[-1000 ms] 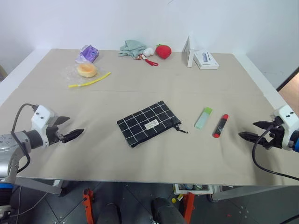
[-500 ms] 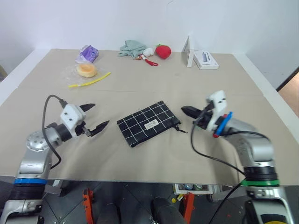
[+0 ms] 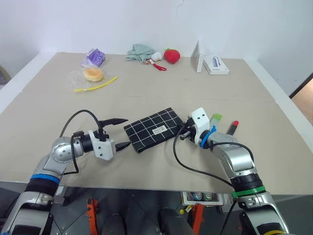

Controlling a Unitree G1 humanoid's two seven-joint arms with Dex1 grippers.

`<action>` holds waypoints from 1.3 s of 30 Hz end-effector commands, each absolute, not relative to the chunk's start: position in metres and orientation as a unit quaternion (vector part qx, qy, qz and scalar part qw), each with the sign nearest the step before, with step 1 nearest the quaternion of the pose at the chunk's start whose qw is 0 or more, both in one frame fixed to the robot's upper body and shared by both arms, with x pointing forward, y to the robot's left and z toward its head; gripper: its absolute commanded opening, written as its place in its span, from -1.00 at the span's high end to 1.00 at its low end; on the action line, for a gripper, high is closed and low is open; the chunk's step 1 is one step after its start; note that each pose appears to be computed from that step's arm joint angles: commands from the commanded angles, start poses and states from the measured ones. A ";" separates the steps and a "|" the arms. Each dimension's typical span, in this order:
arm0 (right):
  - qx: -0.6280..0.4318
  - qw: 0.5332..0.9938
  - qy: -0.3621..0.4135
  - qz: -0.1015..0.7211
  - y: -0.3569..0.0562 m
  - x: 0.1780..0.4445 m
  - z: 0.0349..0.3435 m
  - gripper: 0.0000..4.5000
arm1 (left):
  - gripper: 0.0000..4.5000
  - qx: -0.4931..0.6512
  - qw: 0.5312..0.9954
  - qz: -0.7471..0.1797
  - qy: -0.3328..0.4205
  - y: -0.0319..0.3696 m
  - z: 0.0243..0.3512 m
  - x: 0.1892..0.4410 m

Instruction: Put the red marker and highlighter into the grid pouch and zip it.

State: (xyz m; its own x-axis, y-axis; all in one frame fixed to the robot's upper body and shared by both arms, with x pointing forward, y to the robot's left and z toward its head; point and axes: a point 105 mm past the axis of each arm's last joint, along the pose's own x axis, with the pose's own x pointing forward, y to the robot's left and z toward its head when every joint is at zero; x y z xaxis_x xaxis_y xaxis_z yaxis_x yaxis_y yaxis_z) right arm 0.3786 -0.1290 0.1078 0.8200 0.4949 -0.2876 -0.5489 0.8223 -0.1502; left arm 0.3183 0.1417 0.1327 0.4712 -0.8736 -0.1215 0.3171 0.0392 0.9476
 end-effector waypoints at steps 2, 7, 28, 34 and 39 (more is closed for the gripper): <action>-0.112 0.947 0.153 0.259 -0.133 0.377 0.090 0.98 | -1.00 0.566 0.618 -0.454 -0.302 0.134 0.128 0.314; -0.106 0.950 0.147 0.254 -0.130 0.378 0.093 0.98 | -1.00 0.573 0.613 -0.447 -0.310 0.136 0.126 0.317; -0.097 0.949 0.141 0.264 -0.117 0.374 0.092 0.98 | -1.00 0.558 0.609 -0.474 -0.306 0.078 0.108 0.339; -0.098 0.949 0.141 0.265 -0.117 0.374 0.092 1.00 | 0.09 0.553 0.613 -0.479 -0.299 0.076 0.105 0.339; -0.101 0.948 0.136 0.268 -0.116 0.374 0.095 1.00 | 0.99 0.550 0.618 -0.476 -0.298 0.073 0.107 0.340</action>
